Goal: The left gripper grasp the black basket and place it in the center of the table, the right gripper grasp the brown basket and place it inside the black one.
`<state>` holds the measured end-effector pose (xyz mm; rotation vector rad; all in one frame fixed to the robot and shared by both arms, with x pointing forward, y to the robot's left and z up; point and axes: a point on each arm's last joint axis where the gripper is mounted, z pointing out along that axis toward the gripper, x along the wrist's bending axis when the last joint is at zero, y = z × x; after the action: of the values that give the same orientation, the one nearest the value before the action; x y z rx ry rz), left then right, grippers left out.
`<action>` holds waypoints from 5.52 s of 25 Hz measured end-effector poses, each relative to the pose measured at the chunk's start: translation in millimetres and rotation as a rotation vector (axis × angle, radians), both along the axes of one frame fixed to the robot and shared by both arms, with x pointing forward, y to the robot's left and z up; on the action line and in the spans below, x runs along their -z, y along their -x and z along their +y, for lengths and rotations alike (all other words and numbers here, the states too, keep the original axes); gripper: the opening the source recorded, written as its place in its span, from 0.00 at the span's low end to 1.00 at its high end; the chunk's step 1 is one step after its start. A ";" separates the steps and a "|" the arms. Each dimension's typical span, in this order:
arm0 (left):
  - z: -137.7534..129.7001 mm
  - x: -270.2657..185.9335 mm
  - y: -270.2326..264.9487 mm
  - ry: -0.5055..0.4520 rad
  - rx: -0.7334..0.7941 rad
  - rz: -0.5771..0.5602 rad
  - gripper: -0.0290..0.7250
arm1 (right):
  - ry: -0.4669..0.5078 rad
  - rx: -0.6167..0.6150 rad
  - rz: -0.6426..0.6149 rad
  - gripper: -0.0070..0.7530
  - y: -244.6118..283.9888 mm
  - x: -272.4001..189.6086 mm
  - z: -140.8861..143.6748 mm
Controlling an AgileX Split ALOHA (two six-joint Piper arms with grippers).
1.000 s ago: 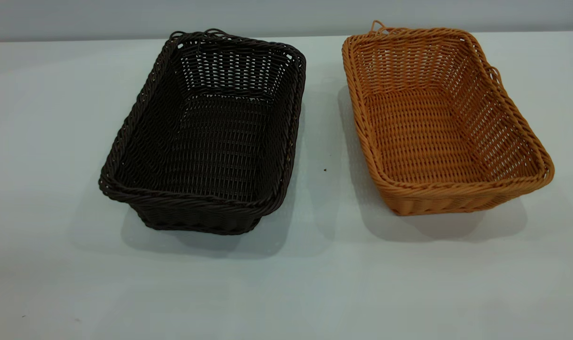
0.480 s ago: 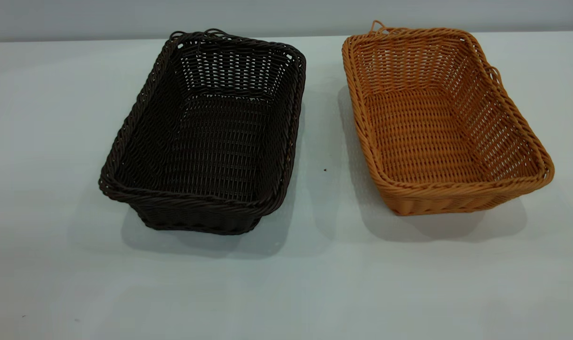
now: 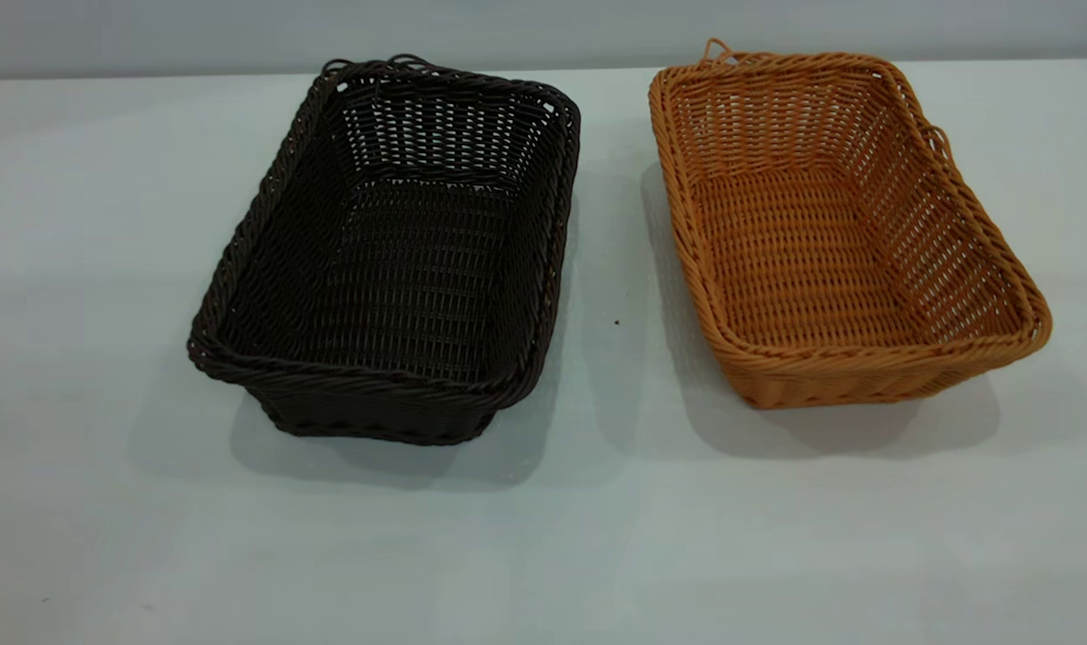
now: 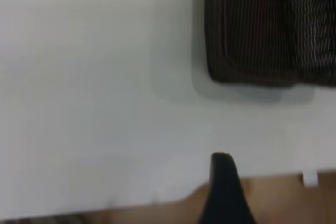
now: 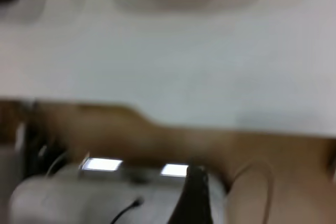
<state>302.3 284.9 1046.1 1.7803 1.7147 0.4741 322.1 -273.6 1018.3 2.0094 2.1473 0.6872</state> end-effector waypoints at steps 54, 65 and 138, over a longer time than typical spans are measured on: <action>-48.8 129.4 -305.6 0.036 0.258 0.410 0.75 | -0.493 1.299 0.472 0.76 -201.5 213.4 63.9; -78.1 186.5 -341.3 0.013 0.309 0.451 0.75 | -0.474 1.313 0.456 0.73 -202.2 215.0 61.8; -202.1 210.9 -350.5 -0.745 1.080 -0.374 0.59 | -0.543 0.258 0.285 0.10 -365.3 47.8 -17.1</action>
<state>652.8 82.8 835.1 2.5626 0.1462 0.9058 687.4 -290.7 970.5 2.7479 1.9191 1.0895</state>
